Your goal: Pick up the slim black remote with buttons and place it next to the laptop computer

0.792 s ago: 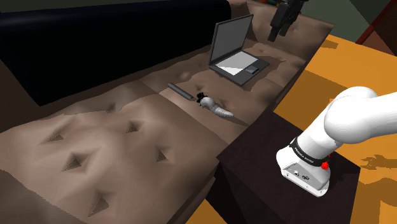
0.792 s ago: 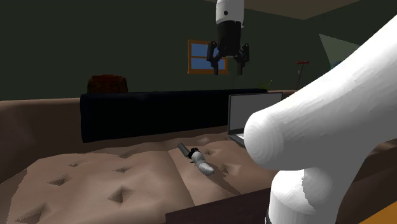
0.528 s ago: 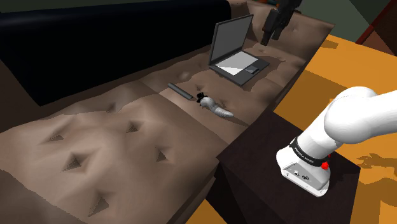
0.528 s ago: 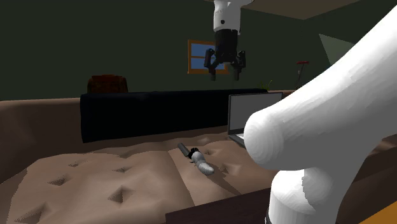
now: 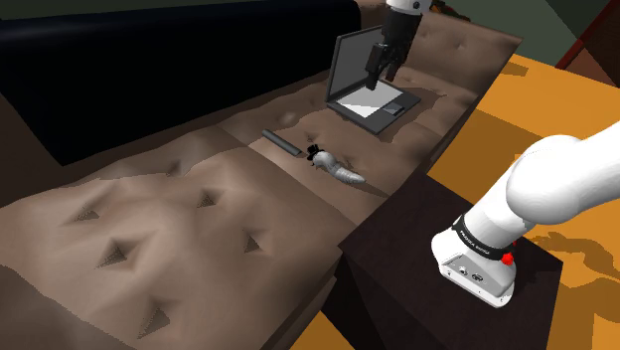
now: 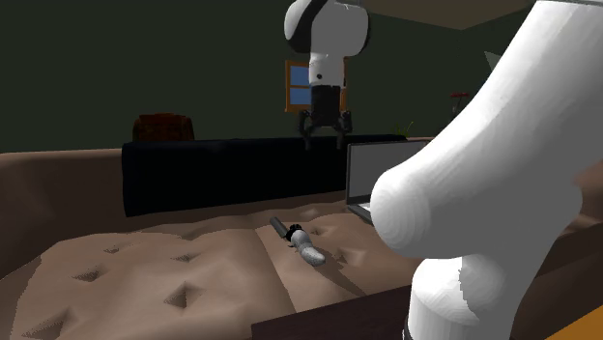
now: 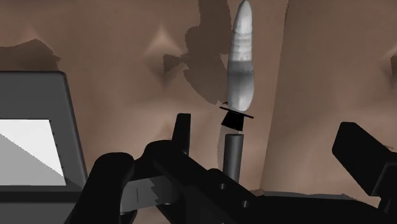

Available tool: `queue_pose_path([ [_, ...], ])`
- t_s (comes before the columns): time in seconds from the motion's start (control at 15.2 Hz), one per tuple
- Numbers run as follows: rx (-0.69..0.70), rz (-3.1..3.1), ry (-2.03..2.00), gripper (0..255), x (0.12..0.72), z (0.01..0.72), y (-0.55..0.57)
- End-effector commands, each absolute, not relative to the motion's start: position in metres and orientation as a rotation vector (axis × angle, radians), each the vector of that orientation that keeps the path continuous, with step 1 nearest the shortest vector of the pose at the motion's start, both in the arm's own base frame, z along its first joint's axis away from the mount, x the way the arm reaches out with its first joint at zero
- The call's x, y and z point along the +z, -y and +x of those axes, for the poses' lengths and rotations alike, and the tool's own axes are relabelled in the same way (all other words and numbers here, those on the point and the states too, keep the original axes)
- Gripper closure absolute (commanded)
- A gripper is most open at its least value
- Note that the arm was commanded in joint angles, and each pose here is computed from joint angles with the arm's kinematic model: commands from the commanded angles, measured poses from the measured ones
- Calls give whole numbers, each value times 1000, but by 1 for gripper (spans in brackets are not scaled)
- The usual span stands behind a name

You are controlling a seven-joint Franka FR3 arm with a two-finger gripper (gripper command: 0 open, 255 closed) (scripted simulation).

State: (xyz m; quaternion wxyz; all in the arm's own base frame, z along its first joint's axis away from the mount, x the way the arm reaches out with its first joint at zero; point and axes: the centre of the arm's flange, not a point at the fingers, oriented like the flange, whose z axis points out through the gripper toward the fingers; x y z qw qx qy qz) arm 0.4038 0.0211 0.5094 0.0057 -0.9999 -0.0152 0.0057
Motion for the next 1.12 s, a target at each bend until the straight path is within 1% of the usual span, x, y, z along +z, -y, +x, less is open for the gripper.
queue_pose_path([
  [0.0, 21, -3125, 43, 0, 488, 422, -25],
  [1.06, 57, -3088, 16, 0, 334, 567, -48],
])
